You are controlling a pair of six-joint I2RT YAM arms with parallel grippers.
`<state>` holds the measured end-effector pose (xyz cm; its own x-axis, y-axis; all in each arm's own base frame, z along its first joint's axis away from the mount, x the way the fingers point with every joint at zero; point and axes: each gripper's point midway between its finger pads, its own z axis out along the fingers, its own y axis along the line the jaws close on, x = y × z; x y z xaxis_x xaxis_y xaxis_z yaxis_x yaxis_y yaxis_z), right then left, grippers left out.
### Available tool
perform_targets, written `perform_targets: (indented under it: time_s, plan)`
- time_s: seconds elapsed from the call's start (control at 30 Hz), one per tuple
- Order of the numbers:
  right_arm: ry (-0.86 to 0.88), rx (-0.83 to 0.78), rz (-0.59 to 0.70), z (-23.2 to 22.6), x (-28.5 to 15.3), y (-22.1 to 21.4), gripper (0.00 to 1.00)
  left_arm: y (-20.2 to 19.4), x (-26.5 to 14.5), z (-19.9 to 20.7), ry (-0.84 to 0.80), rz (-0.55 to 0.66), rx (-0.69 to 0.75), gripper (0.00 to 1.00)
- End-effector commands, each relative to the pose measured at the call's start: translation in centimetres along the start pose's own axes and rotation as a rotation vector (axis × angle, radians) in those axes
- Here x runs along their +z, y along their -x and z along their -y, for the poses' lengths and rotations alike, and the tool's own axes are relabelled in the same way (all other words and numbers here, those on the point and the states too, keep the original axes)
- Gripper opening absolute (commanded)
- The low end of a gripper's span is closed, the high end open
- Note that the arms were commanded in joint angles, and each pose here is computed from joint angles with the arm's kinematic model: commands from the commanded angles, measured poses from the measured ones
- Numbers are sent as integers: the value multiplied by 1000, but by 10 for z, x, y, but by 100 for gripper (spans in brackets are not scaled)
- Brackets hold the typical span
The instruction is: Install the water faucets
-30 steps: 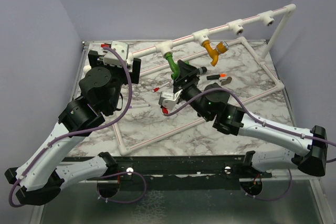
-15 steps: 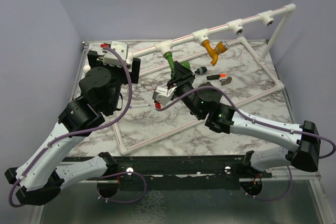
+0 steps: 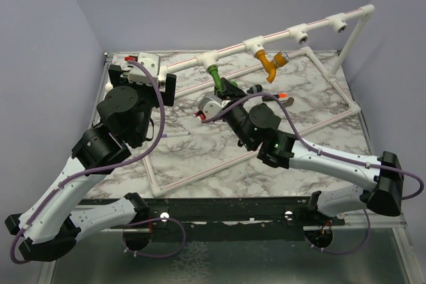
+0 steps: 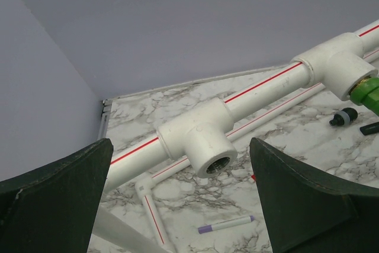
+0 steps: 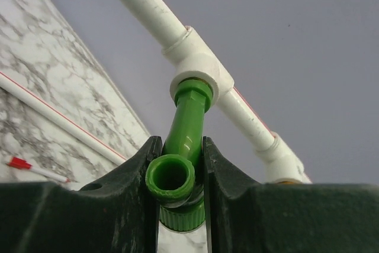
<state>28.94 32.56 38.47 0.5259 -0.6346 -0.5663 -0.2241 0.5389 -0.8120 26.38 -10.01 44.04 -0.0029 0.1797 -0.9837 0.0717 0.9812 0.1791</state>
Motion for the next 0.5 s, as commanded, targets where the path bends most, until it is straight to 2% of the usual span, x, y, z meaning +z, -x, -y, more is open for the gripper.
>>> perform_targets:
  time_s: [0.0,0.47]
  plan:
    - [-71,364,1,2,7,7,0,7,-6,-9,19,18,-12,99]
    - [-206,1129,67,4,0,16,1,9,-11,-13,12,32,-24,99]
